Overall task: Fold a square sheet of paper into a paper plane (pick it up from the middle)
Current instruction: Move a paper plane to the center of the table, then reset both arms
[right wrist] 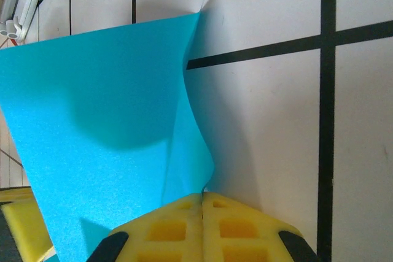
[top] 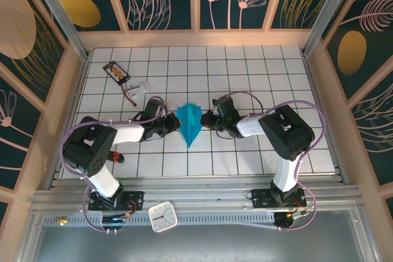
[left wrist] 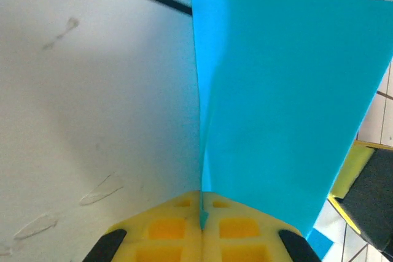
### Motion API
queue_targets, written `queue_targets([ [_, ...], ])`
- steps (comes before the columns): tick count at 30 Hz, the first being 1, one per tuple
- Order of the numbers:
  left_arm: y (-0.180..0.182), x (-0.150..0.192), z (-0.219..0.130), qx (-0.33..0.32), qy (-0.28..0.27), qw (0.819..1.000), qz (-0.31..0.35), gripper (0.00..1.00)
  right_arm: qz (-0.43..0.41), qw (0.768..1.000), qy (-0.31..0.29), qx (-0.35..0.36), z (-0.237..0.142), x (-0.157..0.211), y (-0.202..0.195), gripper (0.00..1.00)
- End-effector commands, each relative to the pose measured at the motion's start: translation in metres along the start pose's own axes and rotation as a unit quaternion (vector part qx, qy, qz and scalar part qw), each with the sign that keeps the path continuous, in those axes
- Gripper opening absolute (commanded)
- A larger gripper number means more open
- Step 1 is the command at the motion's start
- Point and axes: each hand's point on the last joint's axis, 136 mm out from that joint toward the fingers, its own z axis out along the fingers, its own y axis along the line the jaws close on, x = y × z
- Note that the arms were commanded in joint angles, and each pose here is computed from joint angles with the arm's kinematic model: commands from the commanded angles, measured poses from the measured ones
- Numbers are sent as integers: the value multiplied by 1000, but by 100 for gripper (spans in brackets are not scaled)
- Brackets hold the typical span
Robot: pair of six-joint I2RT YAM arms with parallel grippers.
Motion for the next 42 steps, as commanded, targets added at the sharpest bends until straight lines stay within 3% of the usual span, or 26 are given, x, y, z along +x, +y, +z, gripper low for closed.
queue_targets([
  [1,-7,-5,-5,24,-15,999,-20,14,-12,1000,-7,6,-5,-6,1,1],
  [6,-18,-7,-14,38,-18,999,-16,31,-20,1000,-4,-1,-6,-11,7,11],
  [13,-30,-18,-31,33,-39,999,12,44,-24,999,-24,-11,-26,-25,16,27],
  [18,-26,-56,-63,-24,-125,989,74,55,-47,994,-87,50,-69,-65,-4,40],
  [22,-14,-105,-110,-107,-267,951,117,77,-116,954,-176,211,-118,-115,-47,53],
  [23,-11,-118,-126,-131,-309,934,123,84,-137,936,-200,257,-131,-126,-58,59],
  [25,1,-136,-159,-179,-393,893,126,99,-167,898,-240,328,-153,-142,-78,79],
  [27,15,-147,-193,-219,-473,844,127,99,-188,862,-270,385,-172,-155,-96,92],
  [30,37,-156,-226,-261,-544,786,132,99,-203,817,-305,446,-193,-167,-118,95],
  [33,55,-169,-230,-279,-552,772,147,99,-206,796,-326,466,-200,-177,-136,95],
  [34,59,-175,-231,-282,-555,768,149,99,-204,802,-326,457,-199,-179,-141,95],
  [35,65,-182,-226,-293,-537,778,147,99,-195,809,-326,448,-198,-180,-148,95],
  [37,66,-192,-220,-304,-521,780,168,99,-189,825,-335,414,-197,-179,-158,95],
  [40,76,-193,-216,-324,-510,771,203,99,-200,831,-362,371,-205,-178,-159,94],
  [42,90,-189,-210,-310,-500,787,189,99,-217,832,-376,347,-213,-178,-155,94],
])
